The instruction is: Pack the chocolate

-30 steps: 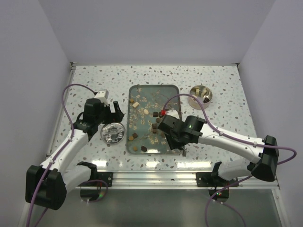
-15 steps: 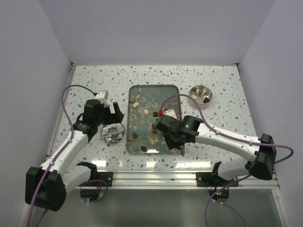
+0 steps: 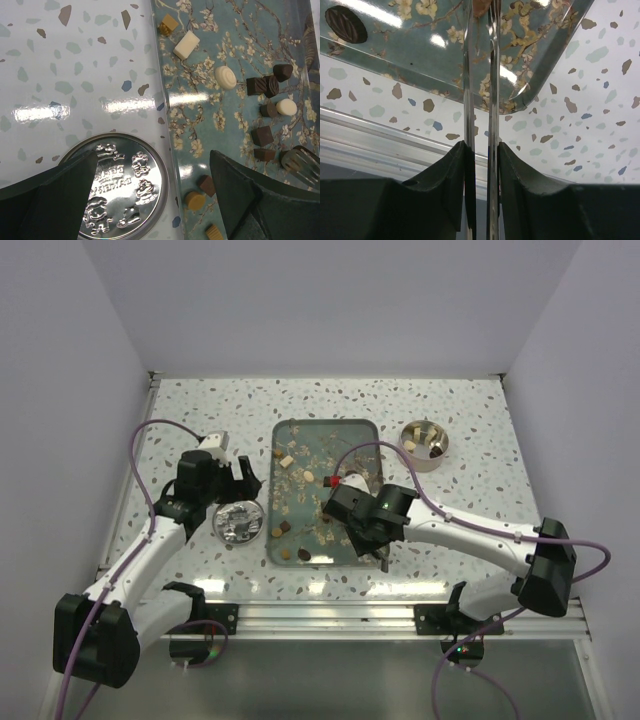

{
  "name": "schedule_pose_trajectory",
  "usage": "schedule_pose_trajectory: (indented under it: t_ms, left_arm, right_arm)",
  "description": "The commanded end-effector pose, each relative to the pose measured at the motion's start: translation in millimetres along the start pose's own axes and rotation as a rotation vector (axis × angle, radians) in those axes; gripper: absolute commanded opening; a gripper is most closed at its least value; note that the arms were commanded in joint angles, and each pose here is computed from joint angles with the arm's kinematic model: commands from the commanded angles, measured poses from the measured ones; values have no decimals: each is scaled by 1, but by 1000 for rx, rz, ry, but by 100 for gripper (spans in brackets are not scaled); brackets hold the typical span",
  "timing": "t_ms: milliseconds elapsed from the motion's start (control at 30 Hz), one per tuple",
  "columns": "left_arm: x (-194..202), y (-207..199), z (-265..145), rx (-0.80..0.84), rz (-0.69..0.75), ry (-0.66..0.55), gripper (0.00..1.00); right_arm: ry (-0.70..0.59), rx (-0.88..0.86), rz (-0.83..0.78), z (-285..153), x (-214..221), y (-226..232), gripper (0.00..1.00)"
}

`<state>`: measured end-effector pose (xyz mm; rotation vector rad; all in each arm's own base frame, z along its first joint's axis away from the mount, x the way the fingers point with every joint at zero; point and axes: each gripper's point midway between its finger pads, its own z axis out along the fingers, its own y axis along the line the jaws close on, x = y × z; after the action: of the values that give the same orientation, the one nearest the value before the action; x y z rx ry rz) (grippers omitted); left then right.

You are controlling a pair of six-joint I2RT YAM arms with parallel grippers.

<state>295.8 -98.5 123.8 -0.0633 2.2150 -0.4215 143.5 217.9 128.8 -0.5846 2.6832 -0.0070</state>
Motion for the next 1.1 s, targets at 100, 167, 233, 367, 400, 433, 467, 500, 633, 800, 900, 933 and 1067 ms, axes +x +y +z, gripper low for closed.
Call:
schedule_pose_trajectory:
  t_ms: [100, 167, 233, 367, 400, 433, 467, 500, 633, 800, 900, 933, 1067]
  left_arm:
    - [-5, 0, -2, 1, 0, -29, 100]
    - [-6, 0, -2, 5, 2, -30, 100]
    - [-5, -1, -1, 6, 2, -29, 100]
    - [-5, 0, -1, 7, 1, -27, 100]
    - [-6, -1, -1, 9, 2, -28, 100]
    - [-6, -1, -1, 9, 2, -28, 100]
    - [-5, -1, -1, 9, 4, -28, 100]
    - [-5, -1, -1, 9, 2, -28, 100]
    - [-9, -1, -3, 6, 10, -34, 100]
    - [-11, 0, -5, -7, 17, -34, 100]
    - [-15, 1, -7, -14, 22, -42, 100]
    - [-17, 0, -8, -14, 21, -47, 100]
    - [-16, 1, -8, -18, 18, -45, 100]
  right_arm:
    - [-81, 59, -10, -20, -26, -10, 29]
    - [-116, 80, -11, -31, -39, -15, 29]
    - [-130, 95, -1, -36, -47, -22, 29]
    - [-181, 96, 35, -45, -71, -38, 29]
    - [-186, 96, 45, -45, -75, -41, 29]
    - [-198, 103, 69, -44, -83, -53, 29]
    - [-207, 99, 79, -45, -88, -57, 29]
    - [-218, 103, 93, -44, -93, -63, 29]
    - [-256, 133, 186, -36, -120, -113, 29]
    - [-275, 189, 282, -30, -138, -175, 28]
    - [-283, 208, 348, -29, -141, -206, 28]
    - [-285, 209, 360, -29, -141, -212, 28]
    - [-285, 225, 391, -27, -140, -234, 28]
